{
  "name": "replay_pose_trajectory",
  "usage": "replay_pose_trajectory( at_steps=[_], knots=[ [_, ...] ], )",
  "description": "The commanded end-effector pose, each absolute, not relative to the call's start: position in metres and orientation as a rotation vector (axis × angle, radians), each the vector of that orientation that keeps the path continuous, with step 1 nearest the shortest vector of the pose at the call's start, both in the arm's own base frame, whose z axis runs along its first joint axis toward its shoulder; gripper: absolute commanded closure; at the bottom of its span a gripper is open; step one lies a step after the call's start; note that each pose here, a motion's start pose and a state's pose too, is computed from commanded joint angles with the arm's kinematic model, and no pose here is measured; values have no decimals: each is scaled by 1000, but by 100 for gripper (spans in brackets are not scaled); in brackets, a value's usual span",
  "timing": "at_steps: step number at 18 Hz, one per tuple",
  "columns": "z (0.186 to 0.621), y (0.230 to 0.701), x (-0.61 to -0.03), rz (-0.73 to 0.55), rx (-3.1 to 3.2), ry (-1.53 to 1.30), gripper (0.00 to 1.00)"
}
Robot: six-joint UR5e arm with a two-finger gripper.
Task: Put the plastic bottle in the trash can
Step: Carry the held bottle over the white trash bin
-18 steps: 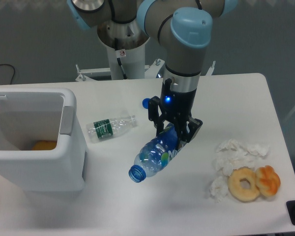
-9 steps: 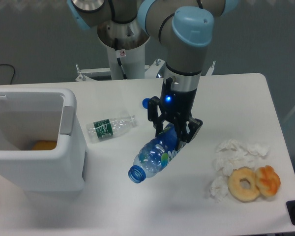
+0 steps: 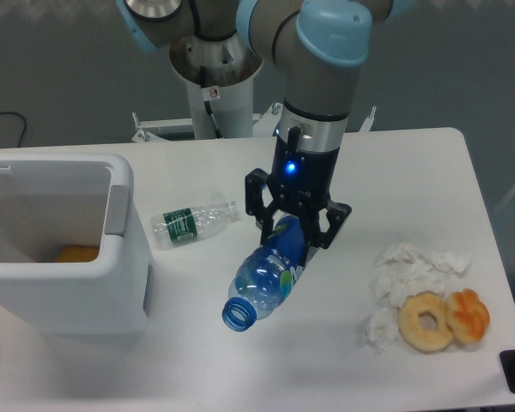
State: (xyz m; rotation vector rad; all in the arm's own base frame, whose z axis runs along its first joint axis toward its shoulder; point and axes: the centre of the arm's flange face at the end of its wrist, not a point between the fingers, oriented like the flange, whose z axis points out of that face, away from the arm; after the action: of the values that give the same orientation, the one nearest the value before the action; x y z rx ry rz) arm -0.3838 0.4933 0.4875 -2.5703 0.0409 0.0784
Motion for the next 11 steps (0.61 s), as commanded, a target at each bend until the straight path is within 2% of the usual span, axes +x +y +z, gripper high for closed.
replay_pose_trajectory(
  at_steps=[4, 11],
  knots=[
    [524, 492, -352, -1, -2478, -91, 36],
    [571, 499, -274, -122, -2364, -108, 34]
  ],
)
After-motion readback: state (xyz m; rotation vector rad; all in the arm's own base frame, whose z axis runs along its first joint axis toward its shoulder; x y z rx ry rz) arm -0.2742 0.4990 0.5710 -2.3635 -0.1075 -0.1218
